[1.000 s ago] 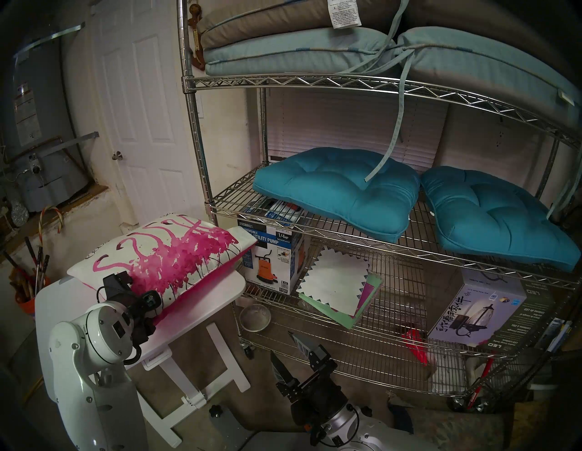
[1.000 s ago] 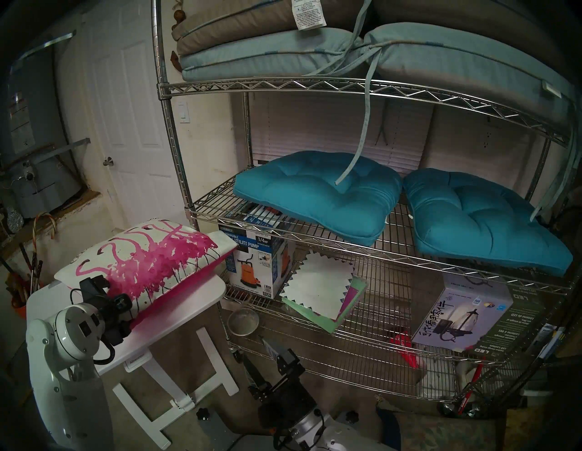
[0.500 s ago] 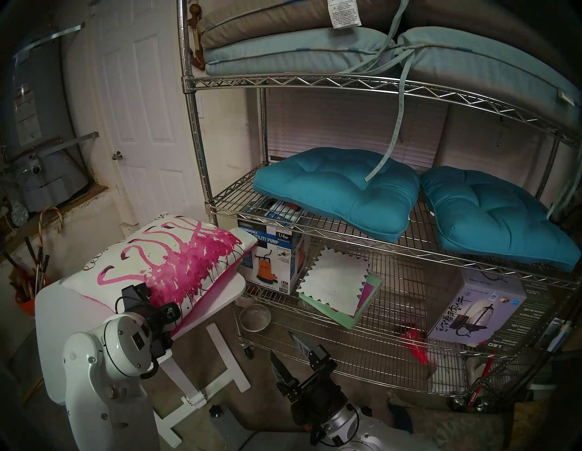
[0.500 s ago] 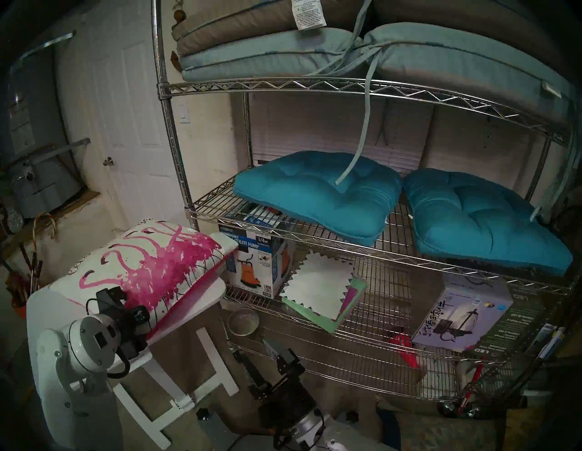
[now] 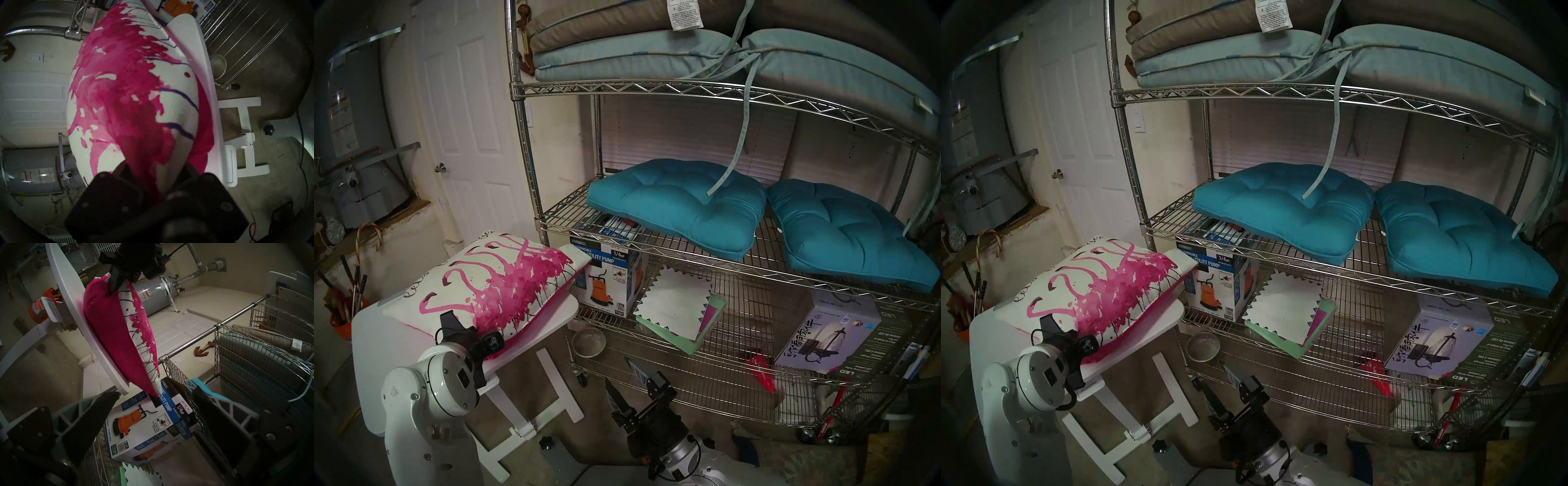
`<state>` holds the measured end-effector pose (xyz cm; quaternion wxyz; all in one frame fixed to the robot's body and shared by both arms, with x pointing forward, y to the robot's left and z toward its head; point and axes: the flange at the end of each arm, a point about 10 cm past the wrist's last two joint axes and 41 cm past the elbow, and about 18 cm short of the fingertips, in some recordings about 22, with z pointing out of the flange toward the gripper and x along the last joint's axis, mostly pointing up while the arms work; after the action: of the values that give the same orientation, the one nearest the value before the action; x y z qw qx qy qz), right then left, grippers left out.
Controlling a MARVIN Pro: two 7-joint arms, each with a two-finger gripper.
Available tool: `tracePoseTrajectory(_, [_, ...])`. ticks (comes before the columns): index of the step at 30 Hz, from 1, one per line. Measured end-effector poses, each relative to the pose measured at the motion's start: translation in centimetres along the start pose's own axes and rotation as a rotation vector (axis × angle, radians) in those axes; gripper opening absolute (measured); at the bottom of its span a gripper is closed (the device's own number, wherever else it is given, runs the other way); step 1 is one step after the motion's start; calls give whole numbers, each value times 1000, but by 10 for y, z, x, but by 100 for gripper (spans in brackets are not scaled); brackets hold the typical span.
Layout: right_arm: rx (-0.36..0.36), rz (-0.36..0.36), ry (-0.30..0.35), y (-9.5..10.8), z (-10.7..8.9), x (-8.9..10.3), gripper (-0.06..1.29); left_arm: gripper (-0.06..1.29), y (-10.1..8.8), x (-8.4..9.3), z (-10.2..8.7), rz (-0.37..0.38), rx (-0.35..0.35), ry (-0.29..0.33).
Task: Take cushion off the shelf
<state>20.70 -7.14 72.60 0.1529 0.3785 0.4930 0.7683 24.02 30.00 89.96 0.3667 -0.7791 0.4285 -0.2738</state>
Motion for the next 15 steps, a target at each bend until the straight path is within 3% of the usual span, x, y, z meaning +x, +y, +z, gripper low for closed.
tracePoseTrajectory(15, [1,0,0,0,0,0,122,18,-17,-74,-6,52,69,-125])
